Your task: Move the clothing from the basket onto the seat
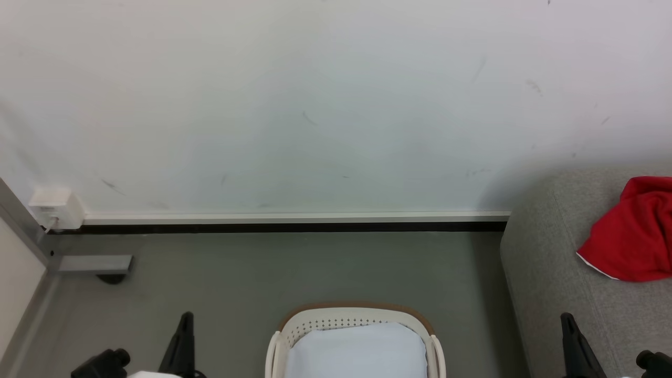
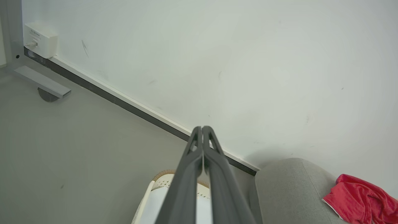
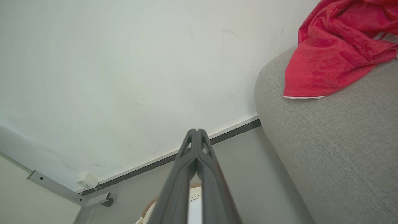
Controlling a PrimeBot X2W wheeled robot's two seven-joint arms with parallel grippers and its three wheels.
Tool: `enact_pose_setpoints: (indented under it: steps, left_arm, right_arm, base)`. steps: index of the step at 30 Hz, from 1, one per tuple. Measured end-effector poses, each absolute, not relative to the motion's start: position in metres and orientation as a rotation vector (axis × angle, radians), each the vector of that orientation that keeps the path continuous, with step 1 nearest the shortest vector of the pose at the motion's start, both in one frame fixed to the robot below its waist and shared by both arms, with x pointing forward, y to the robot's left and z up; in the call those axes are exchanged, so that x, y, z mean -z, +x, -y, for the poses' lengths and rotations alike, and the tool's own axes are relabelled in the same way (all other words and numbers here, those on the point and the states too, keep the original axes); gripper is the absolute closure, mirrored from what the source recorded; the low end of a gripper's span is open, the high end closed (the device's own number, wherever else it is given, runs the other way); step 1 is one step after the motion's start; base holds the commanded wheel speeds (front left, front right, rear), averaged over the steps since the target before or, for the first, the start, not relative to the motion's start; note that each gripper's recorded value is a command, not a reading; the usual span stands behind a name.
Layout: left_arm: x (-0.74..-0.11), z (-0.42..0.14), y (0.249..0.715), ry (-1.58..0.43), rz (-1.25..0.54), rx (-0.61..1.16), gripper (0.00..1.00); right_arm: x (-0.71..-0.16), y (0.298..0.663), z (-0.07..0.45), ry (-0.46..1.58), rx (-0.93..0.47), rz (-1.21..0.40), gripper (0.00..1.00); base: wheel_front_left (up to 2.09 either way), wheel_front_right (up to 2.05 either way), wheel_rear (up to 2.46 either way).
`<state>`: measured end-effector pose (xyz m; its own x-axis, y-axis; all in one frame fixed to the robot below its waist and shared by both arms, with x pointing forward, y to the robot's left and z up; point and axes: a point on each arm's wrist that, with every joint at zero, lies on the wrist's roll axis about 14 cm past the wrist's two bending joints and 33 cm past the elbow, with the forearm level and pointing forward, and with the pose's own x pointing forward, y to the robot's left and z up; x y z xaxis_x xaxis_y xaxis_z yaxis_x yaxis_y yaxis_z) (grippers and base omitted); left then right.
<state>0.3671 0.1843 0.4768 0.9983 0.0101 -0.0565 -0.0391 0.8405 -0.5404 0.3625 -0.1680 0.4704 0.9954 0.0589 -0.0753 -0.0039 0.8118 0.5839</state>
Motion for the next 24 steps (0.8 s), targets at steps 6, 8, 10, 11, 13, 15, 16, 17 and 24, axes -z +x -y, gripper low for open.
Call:
enact_pose_setpoints:
  steps: [6,8,10,11,13,15,16,17,24]
  left_arm:
    - [-0.477,-0.187,0.368,-0.662,-0.057,-0.04,1.0]
    - [-0.477,-0.187,0.369,-0.692,-0.057,-0.044,1.0]
    - [-0.478,-0.188,0.369,-0.716,-0.057,-0.046,1.0]
    - [-0.478,-0.188,0.37,-0.735,-0.058,-0.049,1.0]
    - [-0.478,-0.189,0.37,-0.758,-0.06,-0.051,1.0]
    - [-0.479,-0.19,0.371,-0.787,-0.059,-0.055,1.0]
    - [-0.479,-0.191,0.371,-0.804,-0.058,-0.058,1.0]
    - [-0.479,-0.191,0.371,-0.814,-0.058,-0.06,1.0]
    - [-0.48,-0.193,0.373,-0.896,-0.059,-0.065,1.0]
  right_arm:
    - [-0.474,0.366,0.172,0.706,-0.014,-0.086,1.0]
    - [-0.475,0.367,0.173,0.735,-0.011,-0.084,1.0]
    - [-0.476,0.368,0.174,0.76,-0.008,-0.084,1.0]
    - [-0.476,0.368,0.175,0.773,-0.004,-0.082,1.0]
    - [-0.476,0.369,0.176,0.801,0.0,-0.085,1.0]
    - [-0.476,0.369,0.176,0.824,0.004,-0.087,1.0]
    - [-0.476,0.369,0.177,0.836,0.007,-0.086,1.0]
    - [-0.476,0.369,0.177,0.849,0.009,-0.088,1.0]
    - [-0.478,0.371,0.181,0.933,0.022,-0.084,1.0]
  base:
    - [0.0,0.0,0.0]
    - [0.0,0.0,0.0]
    - [0.0,0.0,0.0]
    - [0.0,0.0,0.0]
    - [0.0,0.0,0.0]
    - [0.0,0.0,0.0]
    - [0.0,0.0,0.0]
    - [0.0,0.0,0.0]
    - [0.0,0.0,0.0]
